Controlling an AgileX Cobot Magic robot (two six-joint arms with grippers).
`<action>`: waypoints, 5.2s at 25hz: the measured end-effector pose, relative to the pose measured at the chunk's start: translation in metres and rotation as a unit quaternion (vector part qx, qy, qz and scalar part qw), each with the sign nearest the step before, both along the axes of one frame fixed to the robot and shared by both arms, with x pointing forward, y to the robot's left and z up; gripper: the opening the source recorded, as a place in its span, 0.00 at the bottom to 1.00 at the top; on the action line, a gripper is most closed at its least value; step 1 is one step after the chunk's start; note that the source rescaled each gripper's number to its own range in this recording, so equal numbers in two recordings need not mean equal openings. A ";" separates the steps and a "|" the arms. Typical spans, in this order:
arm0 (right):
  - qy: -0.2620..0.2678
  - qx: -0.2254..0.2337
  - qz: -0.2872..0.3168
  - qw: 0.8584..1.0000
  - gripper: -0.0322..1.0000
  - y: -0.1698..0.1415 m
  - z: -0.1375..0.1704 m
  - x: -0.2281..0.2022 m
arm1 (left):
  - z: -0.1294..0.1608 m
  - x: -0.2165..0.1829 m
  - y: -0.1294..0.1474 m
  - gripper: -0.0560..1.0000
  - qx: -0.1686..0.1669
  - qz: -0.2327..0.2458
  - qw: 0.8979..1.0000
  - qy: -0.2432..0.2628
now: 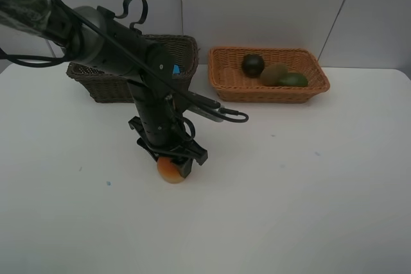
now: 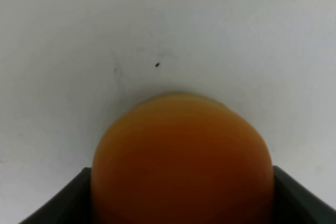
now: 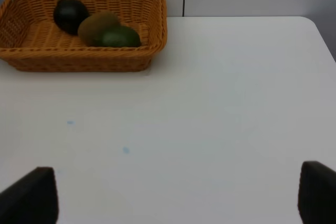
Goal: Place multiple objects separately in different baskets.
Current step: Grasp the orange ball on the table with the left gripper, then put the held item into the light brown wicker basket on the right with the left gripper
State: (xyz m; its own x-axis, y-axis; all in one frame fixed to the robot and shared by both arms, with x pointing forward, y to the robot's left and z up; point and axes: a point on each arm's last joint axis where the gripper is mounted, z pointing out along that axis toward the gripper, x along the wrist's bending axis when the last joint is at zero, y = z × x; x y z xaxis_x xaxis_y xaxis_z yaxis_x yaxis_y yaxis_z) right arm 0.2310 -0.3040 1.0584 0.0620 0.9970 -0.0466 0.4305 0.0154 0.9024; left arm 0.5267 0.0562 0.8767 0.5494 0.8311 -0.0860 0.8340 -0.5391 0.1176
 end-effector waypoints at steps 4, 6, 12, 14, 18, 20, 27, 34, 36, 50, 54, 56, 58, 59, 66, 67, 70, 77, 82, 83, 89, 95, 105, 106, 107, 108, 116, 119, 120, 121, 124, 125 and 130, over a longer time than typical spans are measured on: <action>0.000 0.000 0.000 1.000 1.00 0.000 0.000 0.000 | 0.000 0.000 0.000 0.72 0.000 0.000 1.000 0.000; 0.000 0.000 0.000 1.000 1.00 0.000 0.000 0.000 | 0.000 0.000 0.000 0.72 0.000 0.000 1.000 0.000; 0.000 0.000 0.000 1.000 1.00 0.000 0.000 0.000 | 0.000 0.000 0.000 0.72 -0.001 0.001 1.000 0.000; 0.000 0.000 0.000 1.000 1.00 0.000 0.000 0.000 | 0.000 0.000 0.000 0.72 -0.001 0.001 1.000 0.000; 0.000 0.000 0.000 1.000 1.00 0.000 0.000 0.000 | 0.000 0.000 0.000 0.72 -0.001 0.001 1.000 0.000; 0.000 0.000 0.000 1.000 1.00 0.000 0.000 0.000 | 0.000 0.000 0.000 0.72 -0.001 0.001 1.000 0.001; 0.000 0.000 0.000 1.000 1.00 0.000 0.000 0.000 | 0.009 0.003 -0.004 0.72 0.003 -0.001 1.000 0.010; 0.000 0.000 0.000 1.000 1.00 0.000 0.000 0.000 | 0.035 0.013 -0.013 0.72 0.012 -0.009 0.999 0.031; 0.000 0.000 0.000 1.000 1.00 0.000 0.000 0.000 | 0.045 0.018 -0.017 0.72 0.009 -0.011 0.999 0.029; 0.000 0.000 0.000 1.000 1.00 0.000 0.000 0.000 | 0.105 0.046 -0.041 0.72 -0.048 -0.015 0.998 -0.041; 0.000 0.000 0.000 1.000 1.00 0.000 0.000 0.000 | 0.124 0.054 -0.047 0.72 -0.072 -0.015 0.995 -0.072; 0.000 0.000 0.000 1.000 1.00 0.000 0.000 0.000 | 0.131 0.057 -0.050 0.72 -0.081 -0.015 0.993 -0.085; 0.000 0.000 0.000 1.000 1.00 0.000 0.000 0.000 | 0.136 0.059 -0.051 0.72 -0.088 -0.015 0.992 -0.094; 0.000 0.000 0.000 1.000 1.00 0.000 0.000 0.000 | 0.138 0.059 -0.052 0.72 -0.090 -0.015 0.991 -0.096; 0.000 0.000 0.000 1.000 1.00 0.000 0.000 0.000 | 0.140 0.070 -0.057 0.72 -0.116 -0.013 0.982 -0.151; 0.000 0.000 0.000 1.000 1.00 0.000 0.000 0.000 | 0.138 0.072 -0.059 0.72 -0.122 -0.012 0.979 -0.160; 0.000 0.000 0.000 1.000 1.00 0.000 0.000 0.000 | 0.131 0.078 -0.063 0.72 -0.134 -0.010 0.975 -0.178; 0.000 0.000 0.000 1.000 1.00 0.000 0.000 0.000 | 0.115 0.087 -0.070 0.72 -0.147 -0.006 0.969 -0.199; 0.000 0.000 0.000 1.000 1.00 0.000 0.000 0.000 | 0.106 0.100 -0.079 0.72 -0.184 0.001 0.951 -0.250; 0.000 0.000 0.000 1.000 1.00 0.000 0.000 0.000 | 0.106 0.102 -0.080 0.72 -0.191 0.002 0.947 -0.260; 0.000 0.000 0.000 1.000 1.00 0.000 0.000 0.000 | 0.101 0.108 -0.084 0.72 -0.210 0.006 0.935 -0.287; 0.000 0.000 0.000 1.000 1.00 0.000 0.000 0.000 | 0.082 0.115 -0.089 0.72 -0.218 0.005 0.927 -0.306; 0.000 0.000 0.000 1.000 1.00 0.000 0.000 0.000 | 0.064 0.127 -0.089 0.72 -0.221 -0.003 0.914 -0.341; 0.000 0.000 0.000 1.000 1.00 0.000 0.000 0.000 | 0.061 0.128 -0.089 0.72 -0.220 -0.004 0.913 -0.344; 0.000 0.000 0.000 1.000 1.00 0.000 0.000 0.000 | 0.057 0.130 -0.088 0.72 -0.220 -0.004 0.912 -0.346; 0.000 0.000 0.000 1.000 1.00 0.000 0.000 0.000 | 0.054 0.132 -0.087 0.72 -0.218 -0.005 0.912 -0.348; 0.000 0.000 0.000 1.000 1.00 0.000 0.000 0.000 | 0.049 0.137 -0.084 0.72 -0.217 -0.007 0.907 -0.360; 0.000 0.000 0.000 1.000 1.00 0.000 0.000 0.000 | 0.049 0.137 -0.084 0.72 -0.218 -0.008 0.907 -0.362; 0.000 0.000 0.000 1.000 1.00 0.000 0.000 0.000 | 0.049 0.137 -0.084 0.72 -0.218 -0.008 0.907 -0.362; 0.000 0.000 0.000 1.000 1.00 0.000 0.000 0.000 | 0.049 0.137 -0.084 0.72 -0.218 -0.008 0.907 -0.362; 0.000 0.000 0.000 1.000 1.00 0.000 0.000 0.000 | 0.049 0.137 -0.084 0.72 -0.218 -0.008 0.907 -0.362; 0.000 0.000 0.000 1.000 1.00 0.000 0.000 0.000 | 0.049 0.137 -0.084 0.72 -0.218 -0.008 0.907 -0.362; 0.000 0.000 0.000 1.000 1.00 0.000 0.000 0.000 | 0.049 0.137 -0.084 0.93 -0.215 -0.013 0.906 -0.364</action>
State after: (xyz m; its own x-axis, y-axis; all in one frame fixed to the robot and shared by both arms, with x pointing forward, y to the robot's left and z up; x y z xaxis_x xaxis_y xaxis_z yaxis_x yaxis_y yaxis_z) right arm 0.2310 -0.3040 1.0584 0.0620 0.9970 -0.0466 0.4305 0.0154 0.9024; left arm 0.6638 -0.0275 0.9261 0.6095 0.7927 -0.0067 0.4395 -0.3308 0.8351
